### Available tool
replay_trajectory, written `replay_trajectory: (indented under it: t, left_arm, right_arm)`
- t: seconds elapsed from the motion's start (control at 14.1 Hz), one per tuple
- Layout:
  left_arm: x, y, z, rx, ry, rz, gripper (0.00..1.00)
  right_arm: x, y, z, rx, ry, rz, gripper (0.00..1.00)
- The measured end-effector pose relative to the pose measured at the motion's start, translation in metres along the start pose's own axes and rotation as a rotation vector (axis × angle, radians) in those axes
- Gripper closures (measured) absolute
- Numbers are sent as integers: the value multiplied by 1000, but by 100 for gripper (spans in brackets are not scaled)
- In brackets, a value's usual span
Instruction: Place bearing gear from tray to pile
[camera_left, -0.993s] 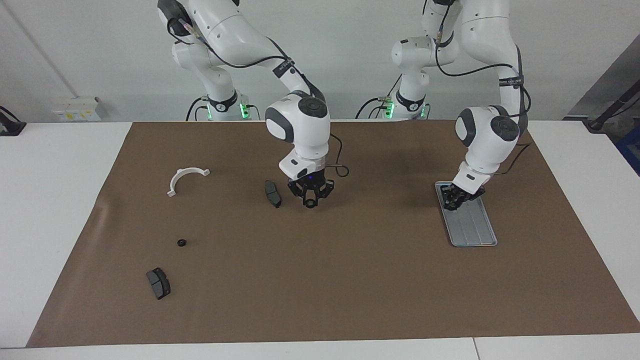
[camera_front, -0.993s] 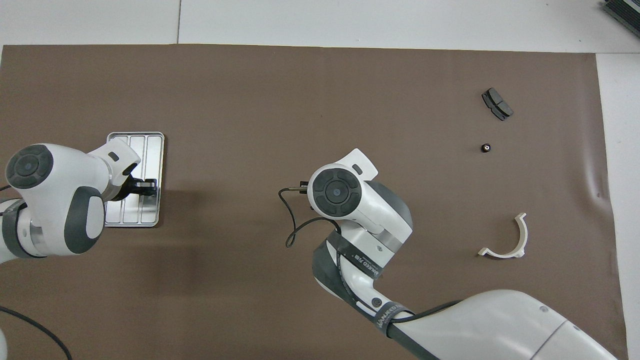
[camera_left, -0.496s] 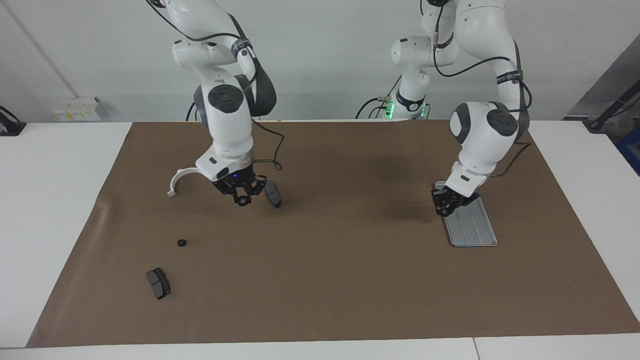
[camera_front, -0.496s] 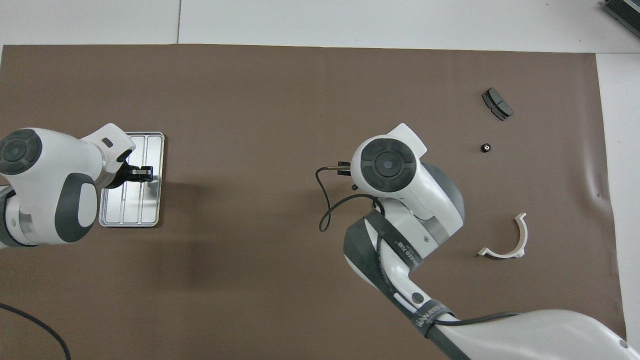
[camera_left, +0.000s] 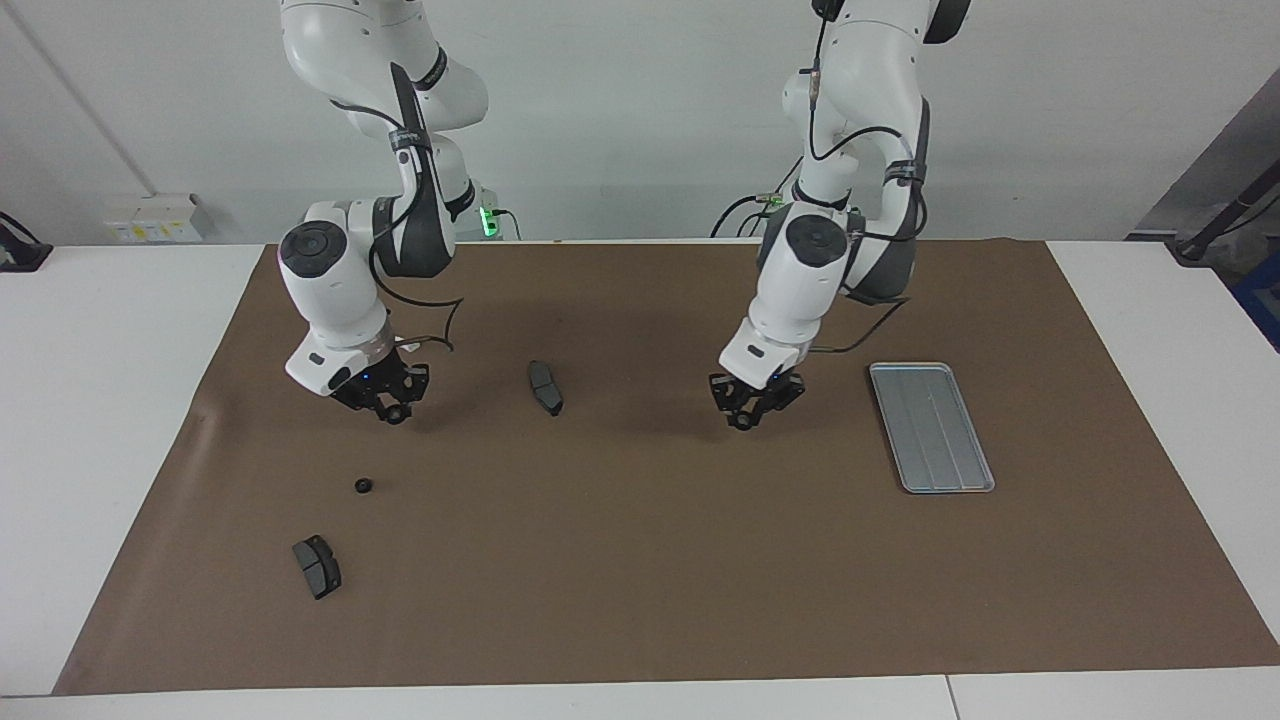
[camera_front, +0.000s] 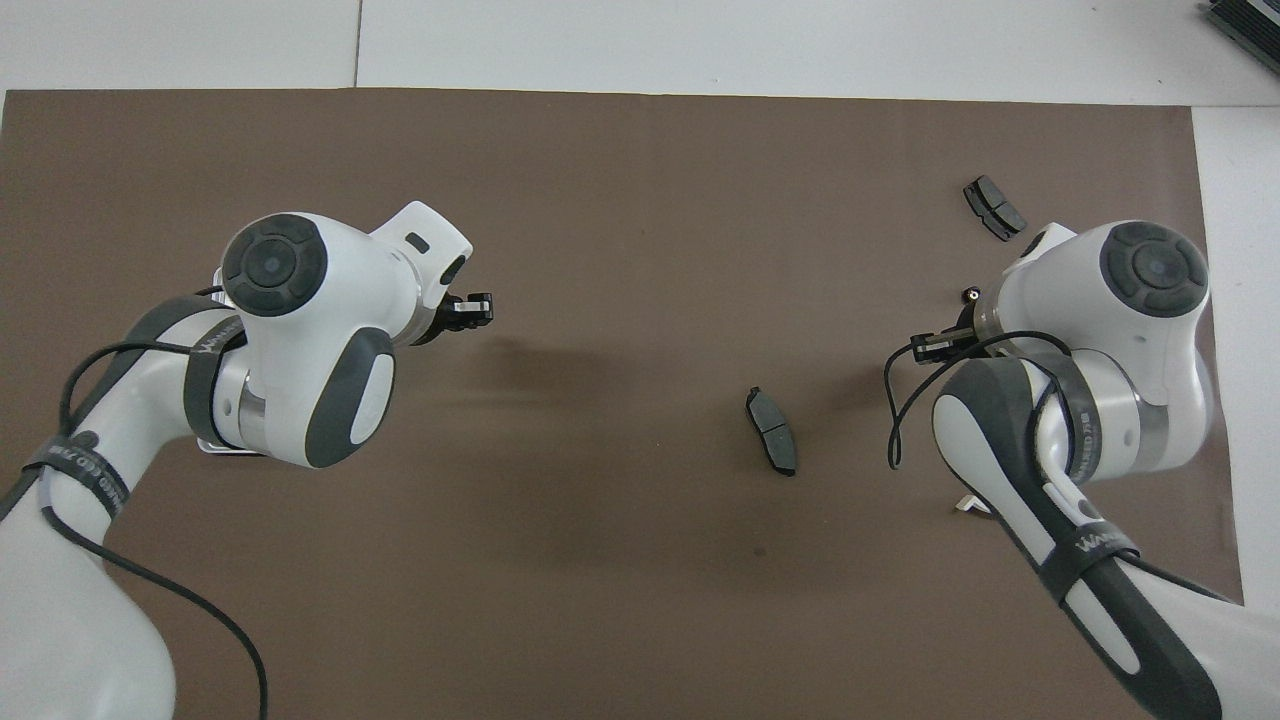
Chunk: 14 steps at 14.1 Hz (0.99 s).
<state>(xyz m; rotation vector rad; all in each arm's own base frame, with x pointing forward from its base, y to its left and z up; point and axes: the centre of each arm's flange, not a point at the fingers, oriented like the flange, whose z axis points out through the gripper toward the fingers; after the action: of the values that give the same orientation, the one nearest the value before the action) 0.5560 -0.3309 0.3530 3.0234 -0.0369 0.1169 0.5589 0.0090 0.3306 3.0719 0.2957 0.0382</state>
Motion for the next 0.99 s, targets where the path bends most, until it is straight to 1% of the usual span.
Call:
replay_trajectory:
  t: [0.21,0.35,0.43,0.5,0.57,0.64,0.78,0.85,0.92,0.99]
  left_arm:
    - [-16,55,21,-9,-16,44,65]
    - [-26,72,24,-12,-20,65,65]
    - [-27,76,22,-15,-16,69,59]
    - [-25,76,19,-18,-10,67,50]
    - [-20,75,15,-21,0,62,40]
    - [-15,73,10,-24,10,57,27]
    - [2,60,-6,-31,39,27,7]
    - [16,41,-23,-30,52,-7,0]
    - [31,13,-46,-23,57,-51,0]
    - [46,-22,-76,-14,64,-95,0]
  right_arm:
    - [-12,3,19,-2,8,-2,65]
    - [-17,5,27,-2,5,2,65]
    - [-19,6,29,-4,11,3,65]
    - [-20,6,31,-5,17,4,64]
    - [-21,6,34,-4,16,5,59]
    - [-22,6,35,-3,15,7,50]
    - [-22,6,34,6,21,18,28]
    - [-20,7,32,5,31,20,15]
    - [-16,7,27,4,45,21,6]
    - [-11,8,17,1,67,21,0]
